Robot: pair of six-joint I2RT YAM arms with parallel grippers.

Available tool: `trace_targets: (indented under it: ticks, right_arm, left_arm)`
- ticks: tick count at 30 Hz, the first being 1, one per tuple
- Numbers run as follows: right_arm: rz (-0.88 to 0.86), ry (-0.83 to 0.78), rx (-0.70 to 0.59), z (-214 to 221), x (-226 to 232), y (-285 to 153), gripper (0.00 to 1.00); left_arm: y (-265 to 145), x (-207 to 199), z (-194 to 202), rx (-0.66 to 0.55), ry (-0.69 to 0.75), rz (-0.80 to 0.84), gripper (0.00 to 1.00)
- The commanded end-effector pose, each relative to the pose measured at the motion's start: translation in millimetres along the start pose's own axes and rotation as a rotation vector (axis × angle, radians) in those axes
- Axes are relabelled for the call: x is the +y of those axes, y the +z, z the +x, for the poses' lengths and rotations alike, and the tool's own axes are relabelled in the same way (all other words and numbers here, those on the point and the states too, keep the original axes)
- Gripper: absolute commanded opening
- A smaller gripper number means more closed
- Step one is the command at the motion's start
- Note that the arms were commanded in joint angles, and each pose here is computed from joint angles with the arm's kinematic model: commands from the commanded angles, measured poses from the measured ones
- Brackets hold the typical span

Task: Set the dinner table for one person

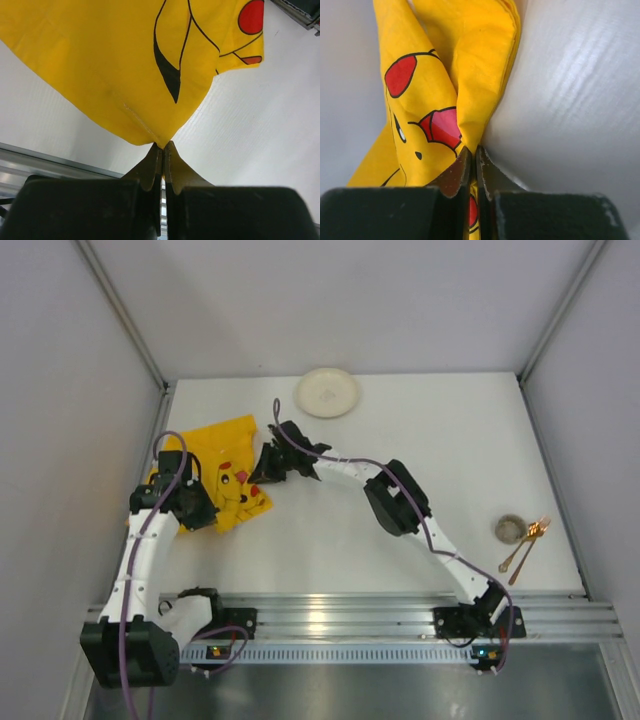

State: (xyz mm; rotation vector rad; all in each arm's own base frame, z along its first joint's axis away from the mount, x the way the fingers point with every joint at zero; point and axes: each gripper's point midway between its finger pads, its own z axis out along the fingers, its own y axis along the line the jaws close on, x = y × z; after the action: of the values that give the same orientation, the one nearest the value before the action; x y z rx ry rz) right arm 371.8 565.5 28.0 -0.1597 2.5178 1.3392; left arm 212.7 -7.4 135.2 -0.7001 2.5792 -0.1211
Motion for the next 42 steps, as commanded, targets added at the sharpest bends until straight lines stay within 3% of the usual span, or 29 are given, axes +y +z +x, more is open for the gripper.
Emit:
trace_targets:
  ticks: [1,3,5,11,17,19,23,24,25,26,28,29,42]
  right_arm:
    - [0.042,-0.019,-0.035,-17,-6,-29,0.00]
    - [0.091,0.005,-0.040,-20,-33,-46,0.00]
    - [0.084,0.002,-0.082,-40,-32,-75,0.00]
    - [0.173,-0.004,-0.124,-43,-68,-151,0.00]
    - [0.313,0.008,-0.084,-8,-105,-216,0.00]
    - [0.352,-0.006,-0.041,10,-114,-227,0.00]
    - [0.424,0.025,0.055,46,-136,-242,0.00]
    - [0.435,0.023,0.071,54,-141,-245,0.05]
    - [0.445,0.025,0.080,58,-143,-247,0.31]
    - [0.459,0.026,0.084,60,-146,-250,0.44]
    - [0.476,0.020,0.095,64,-152,-254,0.64]
    - [0.481,0.023,0.099,66,-154,-255,0.68]
    - [0.446,0.077,0.166,81,-175,-227,0.63]
  left_arm:
    - [-7,-4,-3,-0.011,0.019,0.020,0.00]
    - [-6,-4,-4,-0.010,0.021,0.020,0.00]
    - [-6,-4,-4,-0.010,0.030,0.020,0.00]
    - [-3,-15,-4,0.020,0.077,0.057,0.00]
    - [22,-45,20,0.153,0.203,0.082,0.00]
    - [24,-55,24,0.153,0.259,0.060,0.00]
    - [22,-35,7,0.084,0.247,-0.088,0.00]
    - [18,-30,-3,0.043,0.243,-0.127,0.00]
    - [15,-27,-6,0.027,0.238,-0.144,0.00]
    - [10,-24,-9,0.008,0.227,-0.155,0.00]
    - [7,-24,-12,-0.011,0.215,-0.156,0.00]
    - [6,-26,-12,-0.016,0.206,-0.139,0.00]
    - [16,-35,5,0.042,0.169,-0.078,0.00]
